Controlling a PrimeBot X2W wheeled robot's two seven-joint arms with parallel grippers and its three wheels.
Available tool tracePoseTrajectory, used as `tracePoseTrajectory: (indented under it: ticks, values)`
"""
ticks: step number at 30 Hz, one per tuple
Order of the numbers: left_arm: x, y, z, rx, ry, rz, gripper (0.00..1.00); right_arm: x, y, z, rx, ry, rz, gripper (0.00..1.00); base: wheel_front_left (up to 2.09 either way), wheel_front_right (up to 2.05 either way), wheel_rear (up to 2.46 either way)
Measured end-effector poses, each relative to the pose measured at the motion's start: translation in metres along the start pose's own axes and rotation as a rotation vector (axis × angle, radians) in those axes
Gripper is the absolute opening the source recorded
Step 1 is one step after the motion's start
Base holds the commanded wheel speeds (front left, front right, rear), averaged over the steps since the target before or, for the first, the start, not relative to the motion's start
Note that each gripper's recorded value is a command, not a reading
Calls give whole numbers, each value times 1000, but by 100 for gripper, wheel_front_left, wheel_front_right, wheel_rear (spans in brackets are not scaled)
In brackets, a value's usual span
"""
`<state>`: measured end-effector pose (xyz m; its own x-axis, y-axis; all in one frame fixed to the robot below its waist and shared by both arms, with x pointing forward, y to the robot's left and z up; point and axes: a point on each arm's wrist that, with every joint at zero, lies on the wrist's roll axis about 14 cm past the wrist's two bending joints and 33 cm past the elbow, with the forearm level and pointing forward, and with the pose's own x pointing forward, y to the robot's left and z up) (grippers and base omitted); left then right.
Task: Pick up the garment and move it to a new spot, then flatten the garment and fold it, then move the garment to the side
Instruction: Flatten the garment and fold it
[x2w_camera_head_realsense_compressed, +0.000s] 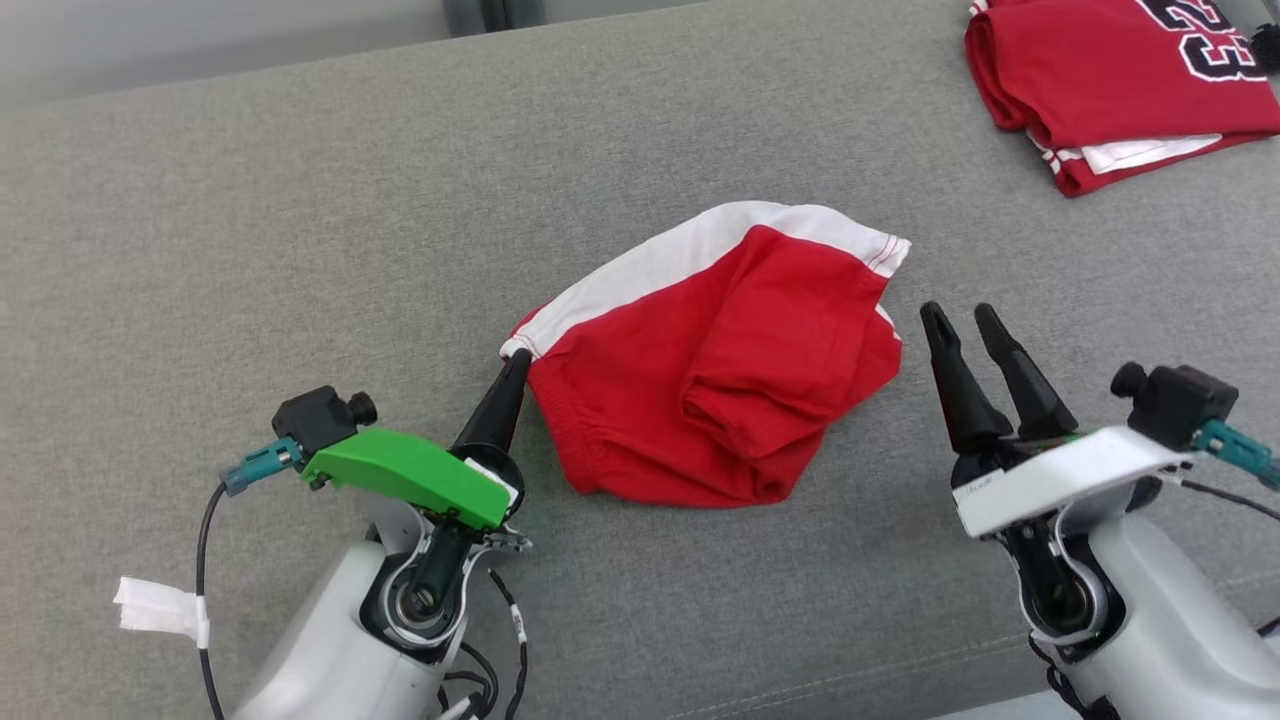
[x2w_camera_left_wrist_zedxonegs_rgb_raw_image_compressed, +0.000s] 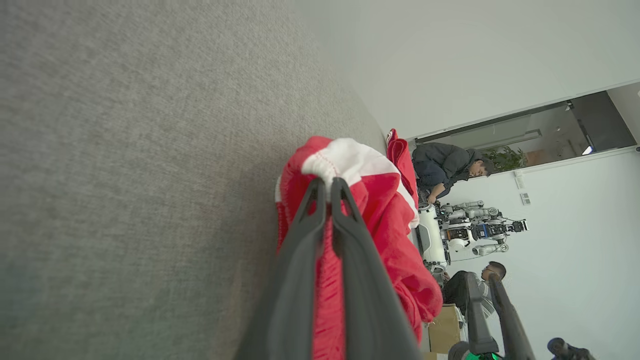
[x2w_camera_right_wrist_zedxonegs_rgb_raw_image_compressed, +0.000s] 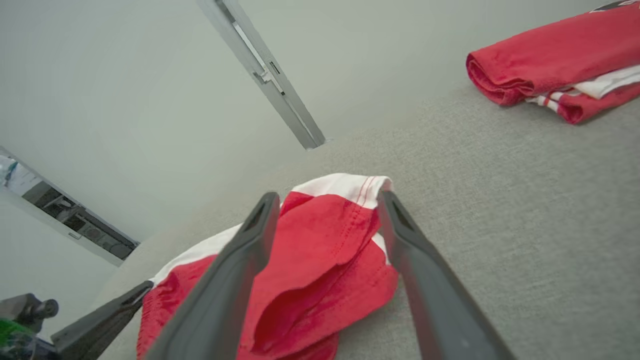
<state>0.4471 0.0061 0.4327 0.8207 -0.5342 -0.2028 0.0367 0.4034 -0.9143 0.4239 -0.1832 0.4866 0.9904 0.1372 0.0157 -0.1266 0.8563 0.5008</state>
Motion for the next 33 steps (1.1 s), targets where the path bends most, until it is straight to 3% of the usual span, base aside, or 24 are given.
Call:
tracePoseTrajectory:
  ticks: [6,10,24,25,27,28,29,30,33]
  values:
    - [-3,2,5,15,-13,-1,0,39,-4,-12,142,115,4,100,0,0,0]
    - [-5,3,8,16,-25,3,0,52,-19,-27,88,193,-16,100,0,0,0]
    - [-6,22,15,19,-40,45,0,76,-24,-58,134,261,-32,100,0,0,0]
    - [-5,23,16,21,-40,47,0,78,-24,-58,138,260,-34,96,0,0,0]
    - [-4,26,17,23,-38,53,0,85,-24,-57,147,251,-31,49,0,0,0]
    - [-4,27,17,23,-37,54,0,88,-23,-56,156,247,-28,36,0,0,0]
    - [-3,28,17,24,-36,56,0,91,-21,-54,165,242,-19,15,0,0,0]
    - [-3,29,17,25,-35,58,0,94,-18,-53,173,237,-9,0,0,0,0]
    - [-1,32,21,38,-43,60,0,101,-14,-48,170,225,17,0,0,0,0]
